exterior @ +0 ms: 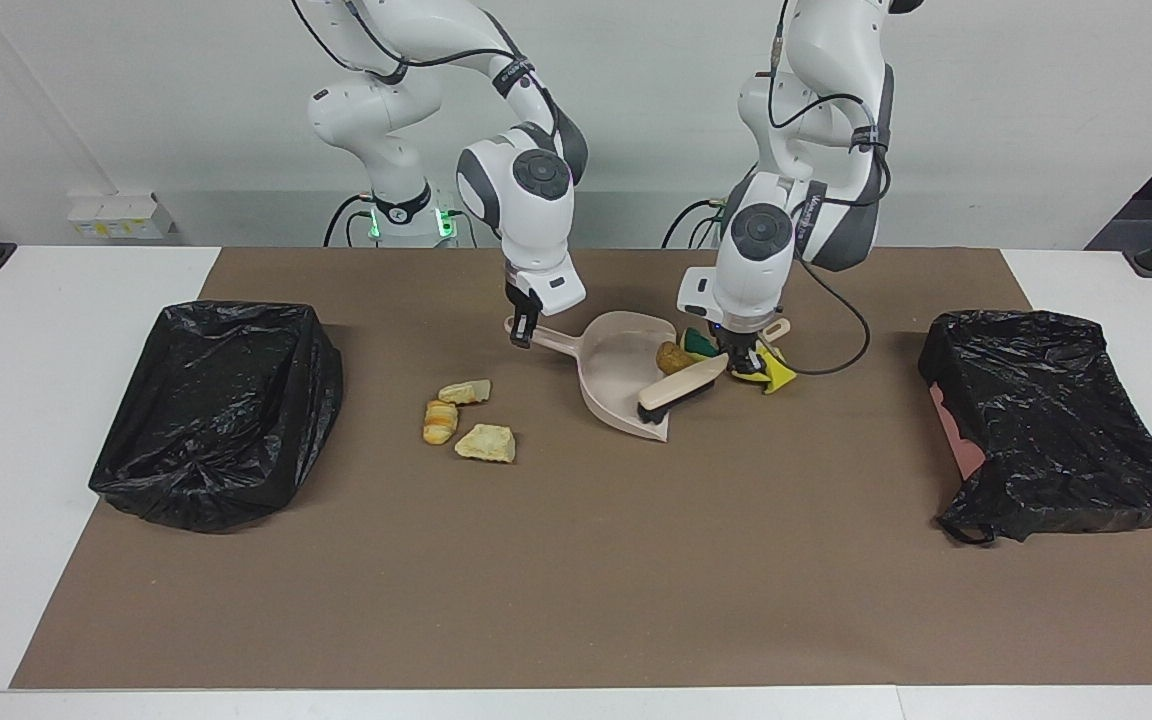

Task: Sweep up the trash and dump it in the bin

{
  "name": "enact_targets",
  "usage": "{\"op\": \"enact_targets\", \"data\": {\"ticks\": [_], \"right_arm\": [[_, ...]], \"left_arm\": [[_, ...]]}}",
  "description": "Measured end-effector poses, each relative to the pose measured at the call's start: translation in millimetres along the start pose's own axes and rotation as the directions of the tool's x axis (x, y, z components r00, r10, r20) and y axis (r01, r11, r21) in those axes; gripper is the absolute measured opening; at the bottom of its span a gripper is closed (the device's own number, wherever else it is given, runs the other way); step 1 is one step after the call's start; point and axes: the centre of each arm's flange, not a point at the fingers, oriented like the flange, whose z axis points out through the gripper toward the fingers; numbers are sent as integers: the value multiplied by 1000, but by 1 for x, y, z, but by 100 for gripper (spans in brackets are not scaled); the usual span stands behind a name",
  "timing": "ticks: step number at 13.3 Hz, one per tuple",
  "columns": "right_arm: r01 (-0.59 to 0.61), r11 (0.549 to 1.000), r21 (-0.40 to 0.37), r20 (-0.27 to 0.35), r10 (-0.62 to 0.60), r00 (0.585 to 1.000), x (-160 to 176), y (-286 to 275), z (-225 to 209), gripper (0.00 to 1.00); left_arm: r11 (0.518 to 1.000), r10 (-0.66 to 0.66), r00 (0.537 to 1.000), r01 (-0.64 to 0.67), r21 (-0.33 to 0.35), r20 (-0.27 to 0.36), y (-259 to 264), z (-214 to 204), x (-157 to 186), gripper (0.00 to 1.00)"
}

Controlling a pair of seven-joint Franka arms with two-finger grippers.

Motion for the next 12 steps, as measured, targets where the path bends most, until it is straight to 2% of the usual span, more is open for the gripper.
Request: {"op": "enact_targets", "data": {"ticks": [2,4,5,7,10,12], "right_arm": [[0,1000,0,0,0,1000,0,0,0,32],[0,1000,0,0,0,1000,0,0,0,32],[0,1000,0,0,0,1000,0,0,0,32],[1,1000,0,0,-1,1000,0,0,0,32],[31,1000,0,1,-31,1000,0,0,1,32],[138,990,-10,14,-138,990,0,3,5,32]], "left_arm": [[998,-54,998,54,13,-33,-11,-17,-8,26],[991,-133,989,135,19,-64,-37,-36,-37,26],[982,-190,980,191,8,-64,-51,-42,-58,26],[938,-345,938,344,-37,-24,-73,-46,-103,26],[811,-579,815,580,-81,40,-89,-29,-157,26],[675,-727,681,733,-86,91,-79,-11,-179,26]]}}
